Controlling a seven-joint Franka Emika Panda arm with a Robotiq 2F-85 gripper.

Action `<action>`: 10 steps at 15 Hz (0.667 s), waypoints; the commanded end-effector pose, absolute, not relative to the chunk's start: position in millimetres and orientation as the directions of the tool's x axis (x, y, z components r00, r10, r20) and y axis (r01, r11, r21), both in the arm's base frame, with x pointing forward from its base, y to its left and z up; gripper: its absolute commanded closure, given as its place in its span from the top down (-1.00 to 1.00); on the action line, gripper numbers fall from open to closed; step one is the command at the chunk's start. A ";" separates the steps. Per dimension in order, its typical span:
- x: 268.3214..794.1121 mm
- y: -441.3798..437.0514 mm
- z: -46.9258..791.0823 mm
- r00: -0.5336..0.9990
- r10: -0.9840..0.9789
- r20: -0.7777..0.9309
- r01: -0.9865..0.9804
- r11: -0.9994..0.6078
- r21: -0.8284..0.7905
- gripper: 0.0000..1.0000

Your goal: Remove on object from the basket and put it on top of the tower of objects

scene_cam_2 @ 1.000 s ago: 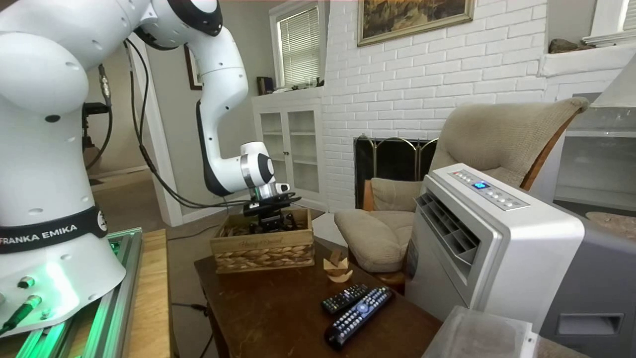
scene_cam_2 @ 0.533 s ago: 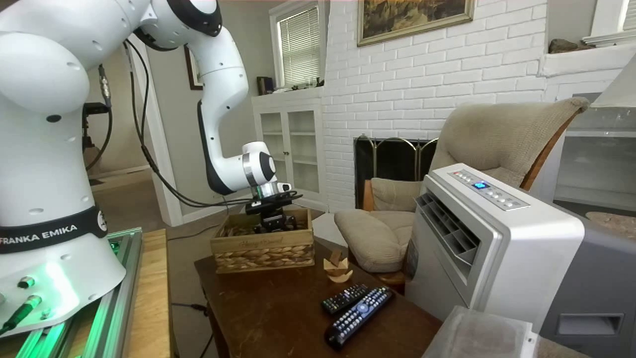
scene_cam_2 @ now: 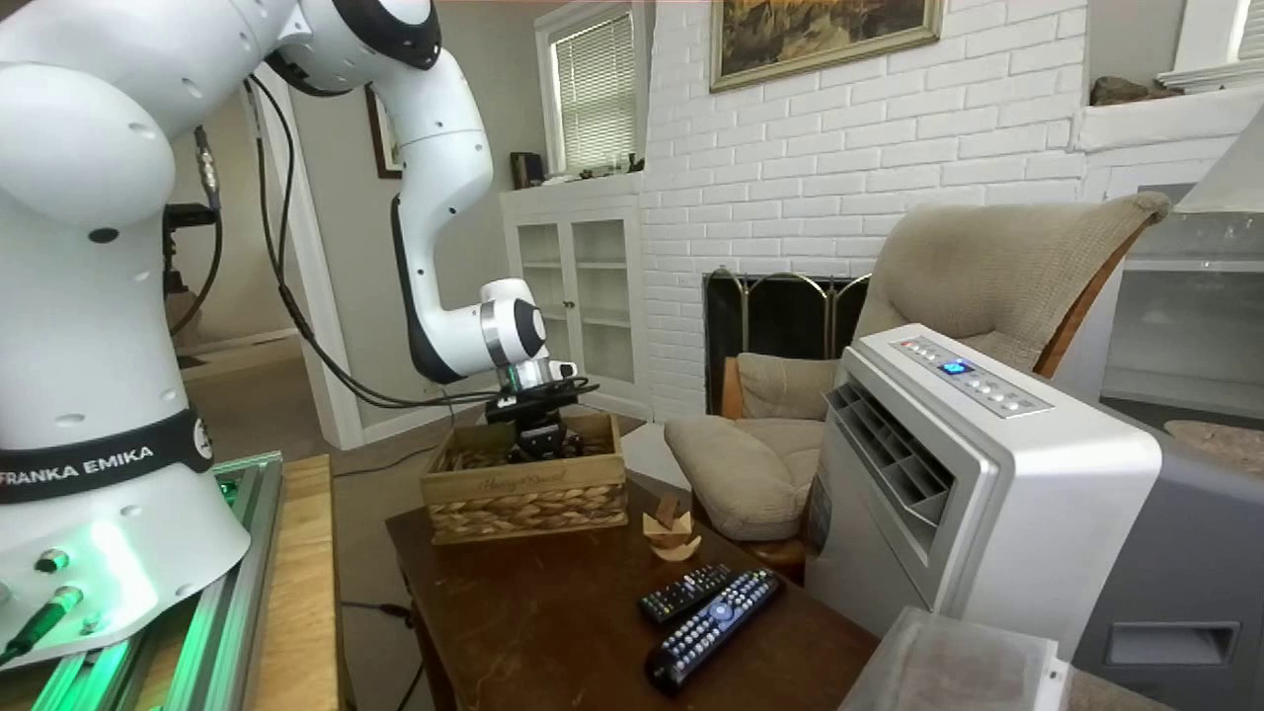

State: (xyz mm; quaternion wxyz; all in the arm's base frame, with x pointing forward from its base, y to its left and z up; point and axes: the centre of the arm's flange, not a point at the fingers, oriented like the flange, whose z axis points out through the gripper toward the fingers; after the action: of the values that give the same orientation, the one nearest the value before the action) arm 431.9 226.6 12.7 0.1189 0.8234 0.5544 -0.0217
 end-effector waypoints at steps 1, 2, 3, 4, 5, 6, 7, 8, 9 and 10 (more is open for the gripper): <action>428.2 223.6 44.8 0.407 0.903 -0.141 0.909 -0.384 0.165 -0.98; 427.4 223.3 53.9 0.408 0.904 -0.131 0.907 -0.385 0.170 -0.98; 427.9 223.6 59.1 0.412 0.903 -0.120 0.904 -0.389 0.174 -0.98; 427.6 223.0 67.0 0.416 0.902 -0.116 0.902 -0.393 0.179 -0.98; 427.4 222.7 73.6 0.419 0.902 -0.108 0.899 -0.396 0.185 -0.98; 426.9 222.1 80.9 0.423 0.900 -0.099 0.896 -0.400 0.192 -0.98; 426.7 221.7 87.4 0.425 0.900 -0.093 0.895 -0.403 0.189 -0.98; 425.6 220.7 93.5 0.428 0.900 -0.085 0.893 -0.406 0.194 -0.98; 425.1 219.7 101.0 0.428 0.901 -0.074 0.892 -0.408 0.194 -0.98; 424.4 218.8 107.5 0.431 0.900 -0.068 0.890 -0.412 0.196 -0.98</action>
State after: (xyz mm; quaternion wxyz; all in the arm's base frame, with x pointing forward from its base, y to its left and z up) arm 437.1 226.4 78.2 0.1083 0.8348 0.5395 0.0178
